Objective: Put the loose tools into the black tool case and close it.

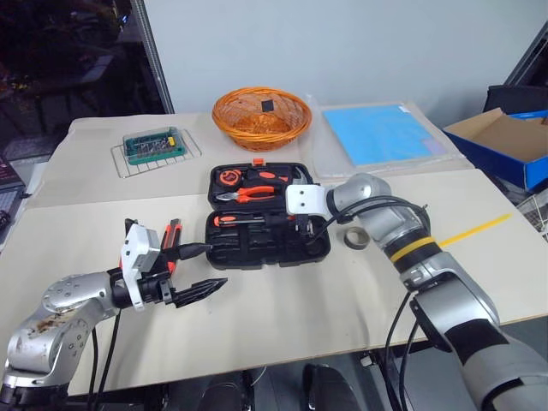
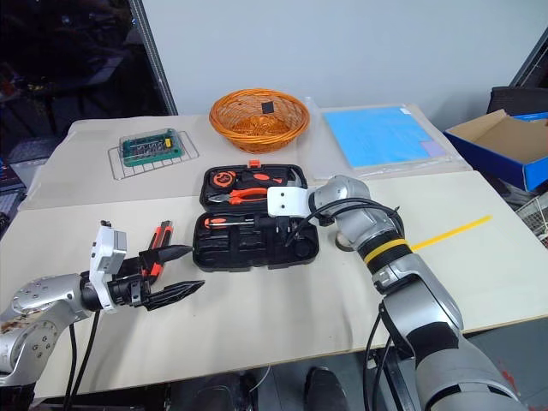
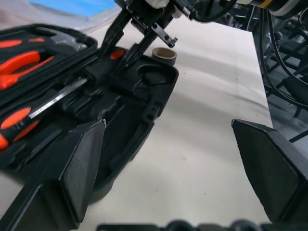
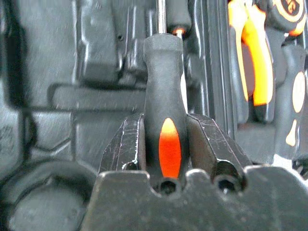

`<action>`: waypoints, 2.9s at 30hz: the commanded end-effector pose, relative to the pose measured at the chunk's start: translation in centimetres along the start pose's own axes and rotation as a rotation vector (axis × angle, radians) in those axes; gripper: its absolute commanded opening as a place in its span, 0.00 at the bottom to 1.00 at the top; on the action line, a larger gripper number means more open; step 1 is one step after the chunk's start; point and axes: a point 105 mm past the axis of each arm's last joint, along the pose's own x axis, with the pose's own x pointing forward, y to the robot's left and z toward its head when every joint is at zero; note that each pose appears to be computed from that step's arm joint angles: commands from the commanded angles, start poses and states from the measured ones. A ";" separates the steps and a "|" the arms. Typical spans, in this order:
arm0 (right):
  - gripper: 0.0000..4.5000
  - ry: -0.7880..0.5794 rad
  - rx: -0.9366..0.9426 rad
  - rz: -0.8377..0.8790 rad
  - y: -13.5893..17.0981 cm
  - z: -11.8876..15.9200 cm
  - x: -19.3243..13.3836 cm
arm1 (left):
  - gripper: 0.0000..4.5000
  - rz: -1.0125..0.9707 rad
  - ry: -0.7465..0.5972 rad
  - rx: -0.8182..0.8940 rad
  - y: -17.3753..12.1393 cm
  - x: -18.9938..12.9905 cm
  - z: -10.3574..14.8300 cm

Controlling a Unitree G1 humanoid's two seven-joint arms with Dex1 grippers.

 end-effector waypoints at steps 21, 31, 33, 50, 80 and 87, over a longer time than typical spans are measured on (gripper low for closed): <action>0.21 0.110 -0.007 0.060 0.8 -2.8 -1.0 | 1.00 -0.035 -0.037 0.065 0.0 0.1 1.9; 0.71 0.038 0.013 0.077 1.1 -1.7 -1.4 | 1.00 -0.049 -0.037 0.067 0.2 0.3 1.7; 0.71 -0.015 0.044 0.074 0.8 -1.1 -2.3 | 1.00 -0.049 -0.036 0.066 0.3 0.3 1.6; 0.02 -0.338 0.559 -0.326 0.8 0.1 -2.9 | 1.00 -0.026 -0.052 0.041 1.0 0.2 0.7; 0.97 -0.617 0.441 -0.165 9.1 6.9 -12.5 | 1.00 0.990 0.082 -0.158 9.9 -7.5 -1.7; 0.97 -0.587 0.382 -0.171 9.3 6.3 -13.2 | 1.00 1.193 0.246 -0.233 9.9 -9.2 -4.7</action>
